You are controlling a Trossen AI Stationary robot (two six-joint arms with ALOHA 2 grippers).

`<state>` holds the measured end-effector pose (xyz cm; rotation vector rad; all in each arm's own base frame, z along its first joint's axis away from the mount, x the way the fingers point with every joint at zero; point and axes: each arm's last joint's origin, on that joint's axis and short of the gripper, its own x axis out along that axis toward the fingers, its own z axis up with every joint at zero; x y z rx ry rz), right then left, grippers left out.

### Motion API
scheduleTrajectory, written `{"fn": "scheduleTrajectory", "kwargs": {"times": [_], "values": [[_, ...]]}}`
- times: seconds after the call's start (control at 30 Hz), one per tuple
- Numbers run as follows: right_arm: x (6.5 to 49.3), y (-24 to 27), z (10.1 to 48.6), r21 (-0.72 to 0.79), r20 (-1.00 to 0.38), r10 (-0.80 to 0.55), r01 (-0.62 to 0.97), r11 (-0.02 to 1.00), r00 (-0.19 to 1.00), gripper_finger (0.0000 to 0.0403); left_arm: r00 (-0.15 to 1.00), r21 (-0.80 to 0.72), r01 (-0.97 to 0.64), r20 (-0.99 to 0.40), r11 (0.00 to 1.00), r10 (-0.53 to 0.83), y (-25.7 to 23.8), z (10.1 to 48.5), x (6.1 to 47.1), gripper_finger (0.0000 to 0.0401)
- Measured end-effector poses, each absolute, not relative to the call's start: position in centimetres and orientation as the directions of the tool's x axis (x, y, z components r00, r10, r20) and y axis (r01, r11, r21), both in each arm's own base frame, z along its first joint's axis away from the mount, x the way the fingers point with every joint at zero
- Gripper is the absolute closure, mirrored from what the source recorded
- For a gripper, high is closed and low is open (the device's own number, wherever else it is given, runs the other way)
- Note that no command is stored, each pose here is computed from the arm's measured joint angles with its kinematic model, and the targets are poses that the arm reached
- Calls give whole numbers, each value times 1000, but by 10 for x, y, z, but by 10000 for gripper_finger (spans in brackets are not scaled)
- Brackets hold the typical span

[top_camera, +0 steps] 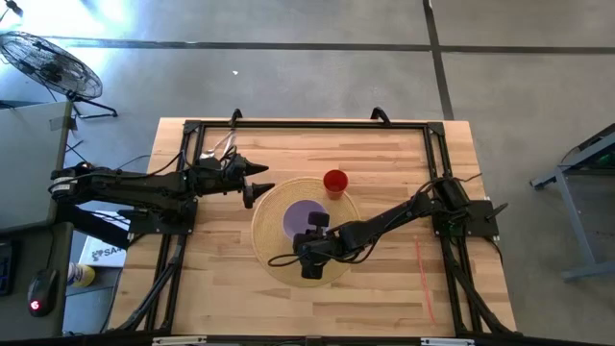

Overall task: Pick & Place Utensil
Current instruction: Put the violet bowl in the center of the placemat to the bottom left of the orange cup, then put the orange straw into the orange cup

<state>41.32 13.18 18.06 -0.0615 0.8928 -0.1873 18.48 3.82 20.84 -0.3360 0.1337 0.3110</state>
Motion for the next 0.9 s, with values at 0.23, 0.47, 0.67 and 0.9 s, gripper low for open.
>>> {"fn": "scheduleTrajectory", "kwargs": {"times": [0.23, 0.47, 0.67, 0.9], "values": [[413, 133, 181, -131, -768, -185, 132, 982, 613, 289, 944, -303, -321, -180, 897, 277, 38, 208, 185, 61], [411, 142, 190, -170, -723, -202, 114, 979, 660, 247, 944, -303, -321, -180, 897, 277, 38, 208, 185, 61], [400, 156, 215, -193, -667, -219, 119, 974, 712, 213, 944, -303, -320, -180, 898, 276, 38, 208, 185, 61], [366, 190, 250, -109, -651, -118, 61, 992, 750, 191, 942, -302, -323, -191, 897, 275, 38, 207, 185, 61]]}}
